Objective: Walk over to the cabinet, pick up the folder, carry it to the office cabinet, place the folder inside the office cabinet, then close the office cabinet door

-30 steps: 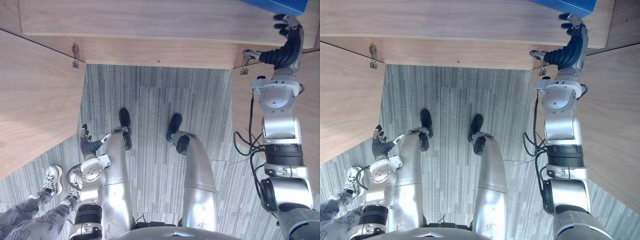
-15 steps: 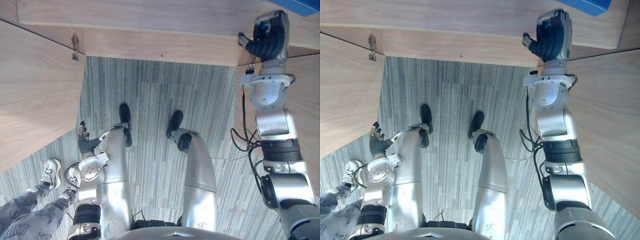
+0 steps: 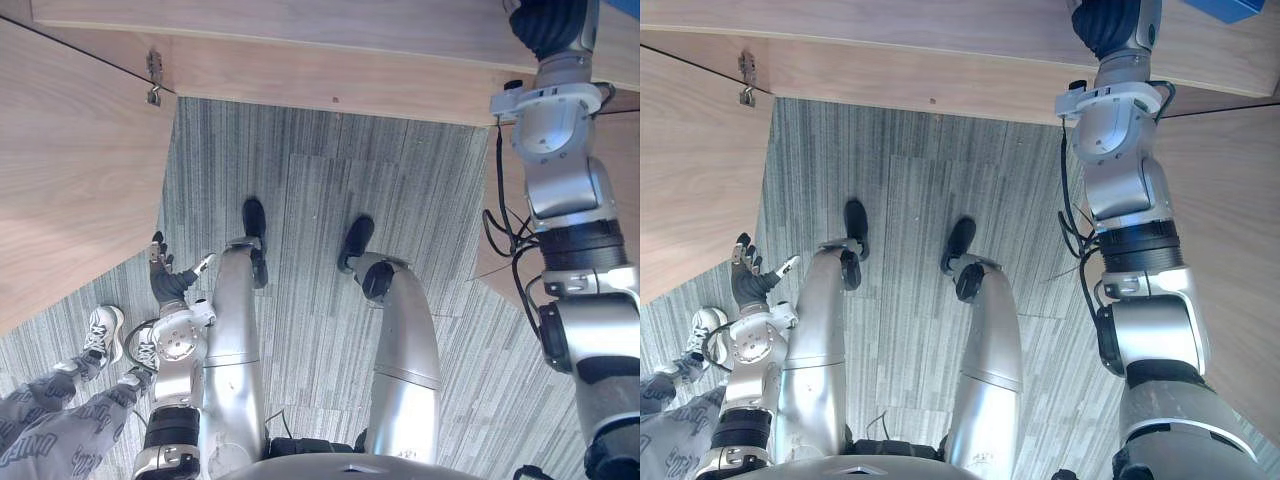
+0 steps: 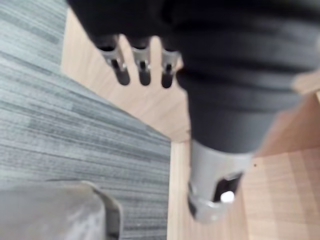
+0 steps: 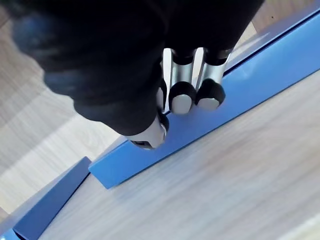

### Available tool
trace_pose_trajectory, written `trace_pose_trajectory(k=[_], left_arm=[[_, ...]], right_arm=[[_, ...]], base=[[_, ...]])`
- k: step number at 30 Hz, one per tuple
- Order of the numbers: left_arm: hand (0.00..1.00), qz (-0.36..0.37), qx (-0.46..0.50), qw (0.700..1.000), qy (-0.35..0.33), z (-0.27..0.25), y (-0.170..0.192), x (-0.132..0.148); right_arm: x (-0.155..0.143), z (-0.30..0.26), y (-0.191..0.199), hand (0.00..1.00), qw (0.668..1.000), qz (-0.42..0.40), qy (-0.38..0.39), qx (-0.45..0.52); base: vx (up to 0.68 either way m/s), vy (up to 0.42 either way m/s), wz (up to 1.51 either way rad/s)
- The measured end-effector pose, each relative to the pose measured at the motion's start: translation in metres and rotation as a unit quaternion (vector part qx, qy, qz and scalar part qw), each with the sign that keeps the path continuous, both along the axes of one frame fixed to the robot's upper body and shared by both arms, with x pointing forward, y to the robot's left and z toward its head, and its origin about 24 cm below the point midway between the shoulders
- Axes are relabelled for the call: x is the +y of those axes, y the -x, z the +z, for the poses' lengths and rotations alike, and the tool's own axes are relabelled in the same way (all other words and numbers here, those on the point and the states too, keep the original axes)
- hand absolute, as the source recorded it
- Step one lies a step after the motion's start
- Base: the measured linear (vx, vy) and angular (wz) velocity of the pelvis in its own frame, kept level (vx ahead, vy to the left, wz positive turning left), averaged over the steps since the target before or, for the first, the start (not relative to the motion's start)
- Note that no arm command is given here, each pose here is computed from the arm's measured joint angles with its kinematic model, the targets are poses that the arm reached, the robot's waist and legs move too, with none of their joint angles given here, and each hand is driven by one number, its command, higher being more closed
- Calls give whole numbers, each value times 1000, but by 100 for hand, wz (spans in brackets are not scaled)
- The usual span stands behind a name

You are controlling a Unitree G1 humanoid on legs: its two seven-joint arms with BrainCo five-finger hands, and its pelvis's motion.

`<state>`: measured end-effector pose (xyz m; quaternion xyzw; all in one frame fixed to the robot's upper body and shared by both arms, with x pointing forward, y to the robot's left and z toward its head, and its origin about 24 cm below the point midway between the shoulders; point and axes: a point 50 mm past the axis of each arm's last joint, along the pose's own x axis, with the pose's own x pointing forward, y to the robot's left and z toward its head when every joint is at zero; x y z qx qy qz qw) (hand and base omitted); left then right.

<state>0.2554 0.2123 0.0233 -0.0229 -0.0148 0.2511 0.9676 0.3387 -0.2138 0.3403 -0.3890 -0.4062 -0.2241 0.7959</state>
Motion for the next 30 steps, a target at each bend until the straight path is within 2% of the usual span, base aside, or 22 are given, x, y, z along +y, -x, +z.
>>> trace_pose_trajectory(k=[10, 19, 30], left_arm=[[0, 11, -11, 1000, 1, 4, 1, 5], [0, 25, 39, 999, -2, -16, 11, 14], [0, 29, 41, 999, 7, -19, 12, 13]], right_arm=[[-19, 8, -4, 100, 999, -17, -28, 9], [-39, 18, -8, 100, 997, -43, -61, 6], [-62, 42, -4, 100, 992, -61, -110, -11]], base=[[0, 0, 0], [-12, 8, 1], [-7, 6, 1]])
